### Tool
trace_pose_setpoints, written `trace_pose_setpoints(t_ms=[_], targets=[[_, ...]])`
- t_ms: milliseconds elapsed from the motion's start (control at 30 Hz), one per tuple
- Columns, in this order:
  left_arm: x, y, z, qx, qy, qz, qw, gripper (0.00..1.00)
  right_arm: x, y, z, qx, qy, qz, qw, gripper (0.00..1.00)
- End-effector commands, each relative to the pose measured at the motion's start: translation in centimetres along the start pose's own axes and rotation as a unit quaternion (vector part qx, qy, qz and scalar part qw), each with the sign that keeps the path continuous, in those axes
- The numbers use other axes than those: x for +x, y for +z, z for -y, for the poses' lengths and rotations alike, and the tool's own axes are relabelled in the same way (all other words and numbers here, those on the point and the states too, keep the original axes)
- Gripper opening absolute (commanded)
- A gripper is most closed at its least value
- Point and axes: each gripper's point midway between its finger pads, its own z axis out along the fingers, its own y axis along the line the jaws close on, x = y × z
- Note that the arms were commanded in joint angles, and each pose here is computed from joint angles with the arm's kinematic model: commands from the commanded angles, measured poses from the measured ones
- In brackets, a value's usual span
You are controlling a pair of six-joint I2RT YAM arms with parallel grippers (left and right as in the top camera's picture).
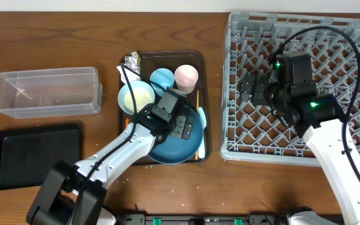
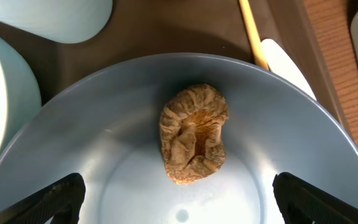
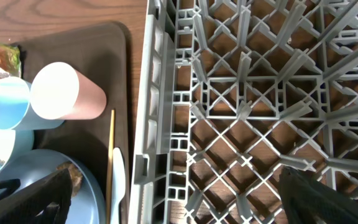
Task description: Sort waste into correct bins and load items into the dishwasher rack
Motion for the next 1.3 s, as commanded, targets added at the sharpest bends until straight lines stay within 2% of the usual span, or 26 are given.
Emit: trace_pose_setpoints(t_ms=[0,300,400,667,833,967,1100,1267], targets=[[-0.9,-0.2,0.9,0.019,0.006,0.01,1.0,0.98,-0.1,0.1,0.2,0.001,0.01,-0.002,1.0,0.99],[-0.8,-0.2,0.3,0.003,0.059,0.009,0.998,0.99,0.2,0.1,0.3,0.003,0.01,-0.007,1.0,0.99],[-0.6,-0.2,0.3,0.002,0.061,0.004,0.998,0.96,0.2,0.1,0.2,0.002,0.002,-0.007,1.0,0.99],[-0.5,-0.8,0.4,0.004,0.065,0.002,0.998,0.96,0.8,0.2,-1.2,-0.012,-0.057,-0.012,0.998,0.99],[-2.3,-2.4,0.8,0.011,0.064,0.03,0.997,0.96,0.6,0.2,-1.4,-0.014,-0.058,-0.008,0.998,0.99],[-1.7,-2.4,0.9,0.012,0.069,0.018,0.997,0.9,0.6,0.2,-1.5,-0.016,-0.058,-0.008,0.998,0.99],[-1.2,-3.0,0.5,0.003,0.076,0.008,0.997,0.89,0.5,0.2,-1.5,-0.017,-0.058,-0.006,0.998,0.99],[-3.7,-6.2,0.0,-0.013,0.069,0.06,0.996,0.89,0.4,0.1,-2.2,-0.036,-0.059,-0.004,0.998,0.99]])
